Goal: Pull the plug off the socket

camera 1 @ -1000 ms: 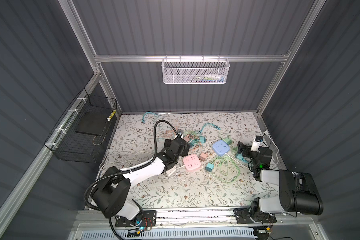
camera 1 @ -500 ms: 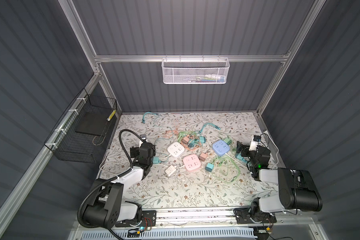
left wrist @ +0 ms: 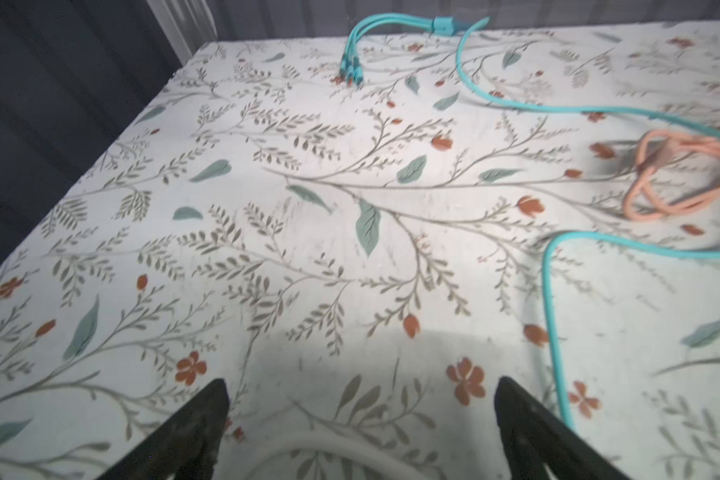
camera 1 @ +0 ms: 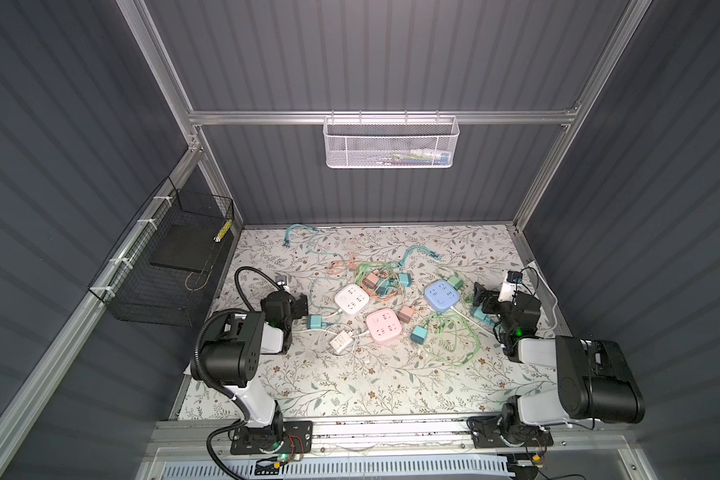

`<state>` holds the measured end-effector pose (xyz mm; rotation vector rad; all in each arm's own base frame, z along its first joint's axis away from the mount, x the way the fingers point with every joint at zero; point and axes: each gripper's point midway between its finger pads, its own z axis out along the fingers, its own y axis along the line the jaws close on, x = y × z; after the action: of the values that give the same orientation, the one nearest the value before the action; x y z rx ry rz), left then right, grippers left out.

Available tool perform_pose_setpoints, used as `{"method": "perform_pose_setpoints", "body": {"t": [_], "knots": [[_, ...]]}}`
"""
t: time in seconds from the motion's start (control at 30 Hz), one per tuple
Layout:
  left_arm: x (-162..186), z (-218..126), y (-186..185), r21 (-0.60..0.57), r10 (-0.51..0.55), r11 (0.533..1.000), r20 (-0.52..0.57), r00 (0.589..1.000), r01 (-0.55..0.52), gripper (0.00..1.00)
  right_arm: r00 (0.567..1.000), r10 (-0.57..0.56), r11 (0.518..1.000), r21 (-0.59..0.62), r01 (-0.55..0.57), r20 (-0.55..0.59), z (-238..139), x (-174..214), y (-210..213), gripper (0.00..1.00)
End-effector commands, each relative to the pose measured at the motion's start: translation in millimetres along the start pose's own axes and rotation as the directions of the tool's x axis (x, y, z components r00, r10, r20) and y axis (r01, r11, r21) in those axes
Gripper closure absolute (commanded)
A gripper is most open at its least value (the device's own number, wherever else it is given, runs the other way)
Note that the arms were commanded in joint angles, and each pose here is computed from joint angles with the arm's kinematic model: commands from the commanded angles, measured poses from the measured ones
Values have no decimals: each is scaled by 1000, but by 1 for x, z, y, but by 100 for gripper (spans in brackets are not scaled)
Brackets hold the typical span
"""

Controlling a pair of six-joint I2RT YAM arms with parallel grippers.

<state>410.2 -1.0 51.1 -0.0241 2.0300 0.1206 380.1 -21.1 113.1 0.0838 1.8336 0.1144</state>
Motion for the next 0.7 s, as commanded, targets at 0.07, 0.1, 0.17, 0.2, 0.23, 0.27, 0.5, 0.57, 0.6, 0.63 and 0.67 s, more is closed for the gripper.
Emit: {"method": "perform_pose_setpoints", "body": {"t": [0.07,0.1,0.17,0.2,0.23,0.27,0.5,0.57,0.6,0.63,0.67], "knots": [[-15,3,-7,50,4,999,43,999,-6,0,1000,-15,1000,1,15,26,2,-8,1,1],[-13,2,-6,48,6,999,28,1000,-8,0,999,-16,1000,1,16,28,3,-9,1,1],[-14,3,-7,50,5,999,40,999,-7,0,1000,-15,1000,1,15,27,3,-9,1,1],[-15,3,-7,49,4,999,45,999,-6,0,1000,-15,1000,2,15,26,3,-8,1,1],[-14,3,-7,50,5,999,39,999,-7,0,1000,-15,1000,1,15,25,3,-8,1,1],[-15,3,-7,49,5,999,39,999,-7,0,1000,-15,1000,1,15,26,3,-8,1,1],[-14,2,-7,49,5,999,40,999,-7,0,1000,-17,1000,5,16,23,3,-9,1,1],[-14,3,-7,50,5,999,40,999,-7,0,999,-33,999,29,33,8,6,-7,2,1],[-14,3,-7,51,5,999,40,999,-7,0,999,-38,999,32,37,8,6,-7,2,1],[-14,3,-7,49,5,999,38,999,-7,0,999,-39,999,33,38,11,6,-8,2,1],[-14,3,-7,49,5,999,40,999,-7,0,999,-37,999,32,37,12,6,-8,2,1]]}}
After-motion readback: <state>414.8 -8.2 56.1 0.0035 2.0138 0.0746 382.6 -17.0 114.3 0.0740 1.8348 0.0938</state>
